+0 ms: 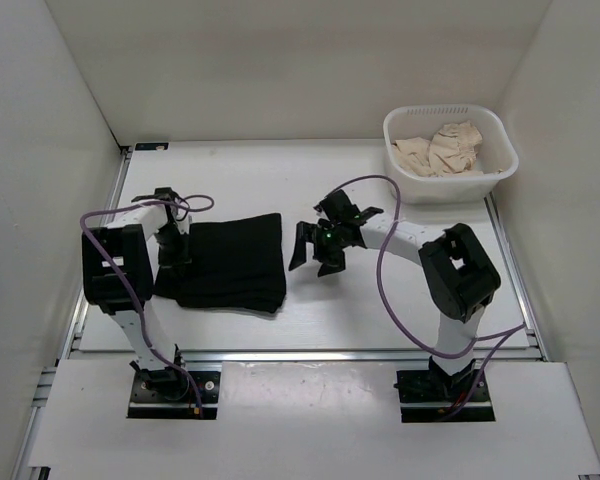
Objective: Fold and stack the trousers
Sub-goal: Fold the trousers
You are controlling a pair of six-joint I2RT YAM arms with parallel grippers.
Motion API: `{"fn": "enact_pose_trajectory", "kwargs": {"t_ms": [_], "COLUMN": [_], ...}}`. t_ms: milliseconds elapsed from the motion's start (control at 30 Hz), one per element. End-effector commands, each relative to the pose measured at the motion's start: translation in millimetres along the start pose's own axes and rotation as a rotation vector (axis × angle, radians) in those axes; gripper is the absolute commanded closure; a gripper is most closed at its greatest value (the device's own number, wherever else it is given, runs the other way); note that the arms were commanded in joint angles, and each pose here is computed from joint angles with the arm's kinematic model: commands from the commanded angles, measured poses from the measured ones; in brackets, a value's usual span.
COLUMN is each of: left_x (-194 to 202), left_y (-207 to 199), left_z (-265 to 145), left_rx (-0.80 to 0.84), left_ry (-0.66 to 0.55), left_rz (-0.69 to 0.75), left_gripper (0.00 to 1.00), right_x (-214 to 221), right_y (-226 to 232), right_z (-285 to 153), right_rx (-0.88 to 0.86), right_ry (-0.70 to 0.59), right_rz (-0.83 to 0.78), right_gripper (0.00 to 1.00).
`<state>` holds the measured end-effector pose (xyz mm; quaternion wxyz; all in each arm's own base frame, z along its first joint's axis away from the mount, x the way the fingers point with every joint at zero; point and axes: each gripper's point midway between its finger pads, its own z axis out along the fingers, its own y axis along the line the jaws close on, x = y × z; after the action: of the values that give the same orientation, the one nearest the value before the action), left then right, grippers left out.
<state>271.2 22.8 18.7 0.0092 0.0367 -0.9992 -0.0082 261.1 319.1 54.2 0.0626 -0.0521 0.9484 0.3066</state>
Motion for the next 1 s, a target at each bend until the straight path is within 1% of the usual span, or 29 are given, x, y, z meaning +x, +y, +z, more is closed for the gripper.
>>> {"fn": "enact_pose_trajectory", "kwargs": {"t_ms": [0,33,67,133,200,300,367,400,433,467,500,533,567,600,633,700,733,800,833,867,933,967], "left_x": [-55,-58,-58,-59,-60,-59,-57,-54,-54,-55,-56,-55,-58,-61,-64,-66,-66,-61,-57,-55,-48,-42], "left_y": [9,10,10,10,10,10,10,10,10,10,11,17,17,25,25,38,38,42,42,42,40,39], "left_z": [-27,-29,-29,-37,-39,-42,-41,-41,-41,-44,-47,-47,-53,-59,-67,-84,-88,-104,-106,-115,-120,-127], "left_rx": [0.012,0.012,0.012,0.012,0.012,0.012,0.012,0.012,0.012,0.012,0.003,-0.01,-0.011,-0.029,-0.03,-0.035,-0.035,-0.037,-0.026,-0.026,-0.016,-0.016], "left_ry": [-0.211,-0.22,-0.221,-0.243,-0.253,-0.25,-0.239,-0.23,-0.23,-0.239,-0.24,-0.24,-0.253,-0.265,-0.28,-0.298,-0.296,-0.302,-0.293,-0.308,-0.303,-0.306], "left_rz": [-0.037,-0.037,-0.037,-0.037,-0.038,-0.037,-0.037,-0.037,-0.037,-0.037,-0.039,-0.049,-0.049,-0.065,-0.066,-0.102,-0.102,-0.114,-0.121,-0.121,-0.12,-0.12], "left_gripper": [0.82,0.81,0.81,0.81,0.81,0.81,0.74,0.68,0.62,0.45,0.41,0.38,0.33,0.25,0.22,0.19,0.15,0.14,0.13,0.06,0.06,0.05], "right_x": [-17,-20,-21,-21,-8,5,5,-3,-1,-5,-7,-9,-13,-10,-13,-20,-17,-24,-19,-24,-17,-22], "right_y": [52,60,58,60,67,72,72,77,73,79,80,79,73,60,65,52,46,30,21,11,-3,-16], "right_z": [6,8,19,31,50,69,80,84,90,90,93,94,94,95,86,77,69,57,48,40,23,13], "right_rx": [-0.151,-0.167,-0.175,-0.199,-0.223,-0.205,-0.19,-0.212,-0.21,-0.231,-0.24,-0.233,-0.212,-0.172,-0.176,-0.151,-0.126,-0.089,-0.051,-0.052,-0.032,-0.03], "right_ry": [-0.054,-0.062,-0.055,-0.023,0.032,0.066,0.062,0.033,0.041,0.026,0.021,0.012,0.001,0.011,-0.004,-0.024,-0.011,-0.01,0.017,0.028,0.082,0.082], "right_rz": [-0.073,-0.07,-0.052,0.013,0.038,0.032,0.076,0.084,0.148,0.161,0.173,0.185,0.2,0.227,0.222,0.205,0.203,0.155,0.154,0.116,0.11,0.083], "right_gripper": [0.02,0.02,0.02,0.02,0.02,0.02,0.02,0.04,0.11,0.2,0.31,0.54,0.64,0.71,0.82,0.89,0.92,0.99,1.0,1.0,1.0,1.0]}}
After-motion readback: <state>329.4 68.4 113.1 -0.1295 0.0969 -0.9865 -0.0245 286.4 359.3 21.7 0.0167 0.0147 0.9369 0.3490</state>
